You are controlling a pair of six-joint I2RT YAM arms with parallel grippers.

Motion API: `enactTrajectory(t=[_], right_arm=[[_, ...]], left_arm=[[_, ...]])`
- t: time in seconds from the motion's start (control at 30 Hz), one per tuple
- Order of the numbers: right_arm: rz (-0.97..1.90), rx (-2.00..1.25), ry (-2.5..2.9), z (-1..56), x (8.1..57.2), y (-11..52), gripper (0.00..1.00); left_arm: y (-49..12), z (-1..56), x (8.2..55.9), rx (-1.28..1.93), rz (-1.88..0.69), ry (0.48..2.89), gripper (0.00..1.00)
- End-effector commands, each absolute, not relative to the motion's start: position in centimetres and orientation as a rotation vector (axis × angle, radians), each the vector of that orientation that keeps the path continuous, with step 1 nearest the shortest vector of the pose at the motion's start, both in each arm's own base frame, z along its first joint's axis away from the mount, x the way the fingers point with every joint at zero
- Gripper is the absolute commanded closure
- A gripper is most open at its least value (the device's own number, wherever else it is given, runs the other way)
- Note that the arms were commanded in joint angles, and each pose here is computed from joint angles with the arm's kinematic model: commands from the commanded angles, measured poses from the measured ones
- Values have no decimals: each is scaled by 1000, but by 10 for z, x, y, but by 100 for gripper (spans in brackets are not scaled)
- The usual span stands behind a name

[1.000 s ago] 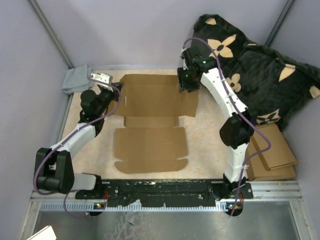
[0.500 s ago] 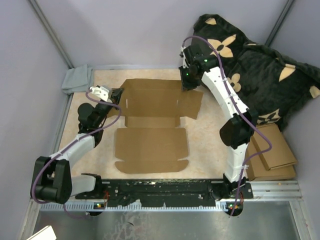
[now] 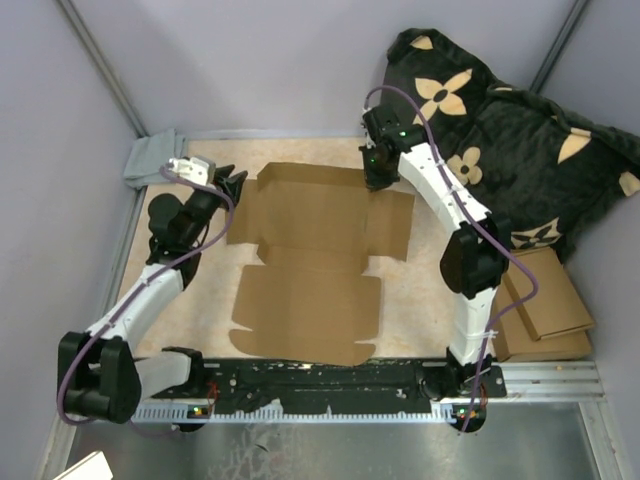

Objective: Fold the paper box

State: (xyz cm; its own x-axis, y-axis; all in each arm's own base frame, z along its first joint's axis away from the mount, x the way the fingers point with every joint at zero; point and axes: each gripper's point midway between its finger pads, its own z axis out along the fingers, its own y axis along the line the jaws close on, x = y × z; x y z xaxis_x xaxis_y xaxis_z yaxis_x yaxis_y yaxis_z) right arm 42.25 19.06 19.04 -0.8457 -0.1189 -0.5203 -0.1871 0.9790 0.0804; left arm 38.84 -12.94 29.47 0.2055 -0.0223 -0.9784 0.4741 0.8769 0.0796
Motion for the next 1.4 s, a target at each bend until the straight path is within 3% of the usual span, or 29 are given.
enactTrajectory(t=[0.0, 0.23, 0.4, 0.57, 0.8, 1.1, 1.37], right_arm=[[191, -124, 2359, 234, 451, 198, 100], [151, -148, 2106, 277, 487, 223, 100], [188, -117, 1925, 307, 508, 233, 100], [228, -43, 1846, 282, 509, 232, 100], [281, 23, 1885, 229, 477, 223, 100], [317, 14, 1932, 219, 465, 228, 100], [356, -35, 1964, 216, 455, 236, 98]], left_arm=[[-126, 327, 379, 352, -384, 1360, 56], [-117, 354, 381, 306, -347, 1408, 46], [-108, 358, 403, 252, -300, 1540, 48], [-108, 336, 417, 179, -322, 1712, 53], [-111, 308, 391, 74, -411, 1807, 64], [-139, 281, 373, 95, -482, 1881, 63], [-139, 238, 386, 120, -332, 1968, 64]])
